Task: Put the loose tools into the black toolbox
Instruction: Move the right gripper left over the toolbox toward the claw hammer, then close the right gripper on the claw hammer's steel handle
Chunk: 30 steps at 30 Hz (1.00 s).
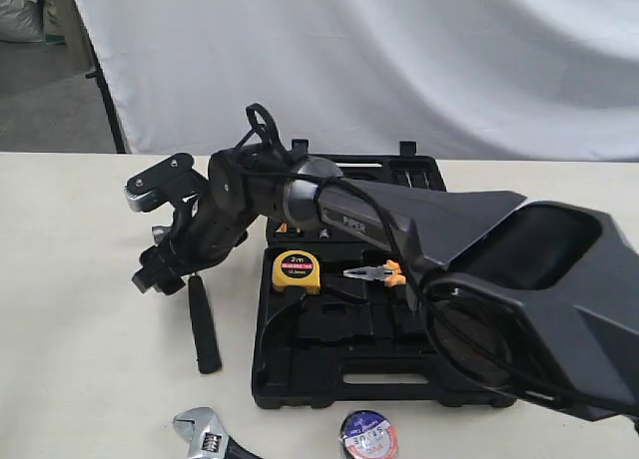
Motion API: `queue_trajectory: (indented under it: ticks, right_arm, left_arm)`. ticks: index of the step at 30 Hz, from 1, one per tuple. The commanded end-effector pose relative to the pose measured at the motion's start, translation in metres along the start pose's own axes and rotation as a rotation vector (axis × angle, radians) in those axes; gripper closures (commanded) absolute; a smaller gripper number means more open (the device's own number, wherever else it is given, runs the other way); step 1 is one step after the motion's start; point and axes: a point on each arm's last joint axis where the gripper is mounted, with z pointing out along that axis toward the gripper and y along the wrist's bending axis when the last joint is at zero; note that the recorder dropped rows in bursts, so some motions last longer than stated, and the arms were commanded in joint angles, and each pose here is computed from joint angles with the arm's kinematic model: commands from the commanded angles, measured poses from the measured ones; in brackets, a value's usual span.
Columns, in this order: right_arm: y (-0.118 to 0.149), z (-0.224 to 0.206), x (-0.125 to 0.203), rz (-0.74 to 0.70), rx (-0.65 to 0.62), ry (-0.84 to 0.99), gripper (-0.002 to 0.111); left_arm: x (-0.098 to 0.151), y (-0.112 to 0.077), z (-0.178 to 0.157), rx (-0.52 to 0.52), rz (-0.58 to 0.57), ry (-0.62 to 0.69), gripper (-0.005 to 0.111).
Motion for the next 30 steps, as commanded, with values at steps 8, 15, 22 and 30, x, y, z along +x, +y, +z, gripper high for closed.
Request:
queue_trajectory:
  ticks: [8,15,22,30]
  right_arm:
    - [-0.005,0.036,0.006,-0.048,0.011,-0.019,0.086]
    - [0.02,0.032,-0.001,-0.024,-0.05,-0.024,0.109]
    - [0.037,-0.002,-0.029,0.076,-0.152,-0.121,0.109]
    - [0.019,-0.113,-0.066,-0.024,-0.174,-0.129,0.109]
  left_arm:
    - [-0.002,0.001,0.0,-0.021,0.0,-0.02,0.106]
    - [-0.002,0.001,0.0,-0.021,0.0,-0.02,0.106]
    - [-0.002,0.001,0.0,-0.021,0.0,-0.02,0.106]
    - [-0.002,0.001,0.0,-0.021,0.0,-0.02,0.106]
